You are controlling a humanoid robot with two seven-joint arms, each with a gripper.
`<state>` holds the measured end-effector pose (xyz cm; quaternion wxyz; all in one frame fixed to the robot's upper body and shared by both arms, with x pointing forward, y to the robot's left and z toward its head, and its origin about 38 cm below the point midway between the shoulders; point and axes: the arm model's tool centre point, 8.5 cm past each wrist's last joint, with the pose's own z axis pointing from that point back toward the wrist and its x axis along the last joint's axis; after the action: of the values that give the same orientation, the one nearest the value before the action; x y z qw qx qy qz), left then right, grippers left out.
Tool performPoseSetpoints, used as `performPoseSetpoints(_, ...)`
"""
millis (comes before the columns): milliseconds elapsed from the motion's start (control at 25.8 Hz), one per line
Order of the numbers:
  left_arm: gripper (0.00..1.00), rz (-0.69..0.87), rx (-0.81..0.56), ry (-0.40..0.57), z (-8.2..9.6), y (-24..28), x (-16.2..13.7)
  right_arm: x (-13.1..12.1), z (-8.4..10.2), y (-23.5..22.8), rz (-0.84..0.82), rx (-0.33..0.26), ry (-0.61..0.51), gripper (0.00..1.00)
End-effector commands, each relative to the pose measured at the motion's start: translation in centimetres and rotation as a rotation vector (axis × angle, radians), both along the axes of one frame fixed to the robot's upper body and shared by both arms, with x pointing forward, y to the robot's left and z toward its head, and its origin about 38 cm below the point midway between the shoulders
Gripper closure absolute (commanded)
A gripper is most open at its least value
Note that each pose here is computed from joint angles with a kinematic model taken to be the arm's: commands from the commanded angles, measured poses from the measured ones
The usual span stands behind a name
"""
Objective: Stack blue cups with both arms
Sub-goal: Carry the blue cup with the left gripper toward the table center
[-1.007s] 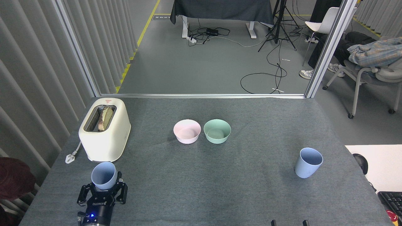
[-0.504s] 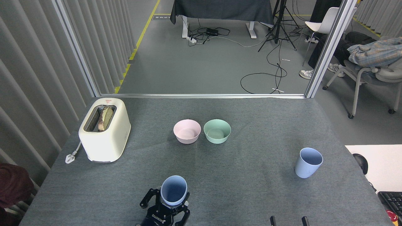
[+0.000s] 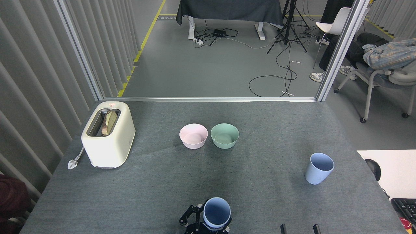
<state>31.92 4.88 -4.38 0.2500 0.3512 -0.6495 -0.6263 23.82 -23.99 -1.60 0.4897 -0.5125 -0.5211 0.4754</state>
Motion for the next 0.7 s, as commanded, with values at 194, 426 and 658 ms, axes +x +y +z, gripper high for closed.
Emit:
performPoseSetpoints(194, 0.01, 0.006, 0.005, 0.009, -0.4, 0.4, -0.1, -0.1, 0.0, -0.1, -0.001, 0.000, -0.001, 0.00)
performPoseSetpoints(426, 0.01, 0.011, 0.008, 0.016, -0.6, 0.7, -0.2, -0.1, 0.0, -0.2, -0.002, -0.002, -0.003, 0.00)
performPoseSetpoints(658, 0.01, 0.051, 0.021, 0.019, -0.9, 2.7, 0.4, -0.1, 0.0, -0.2, -0.003, -0.001, -0.003, 0.00)
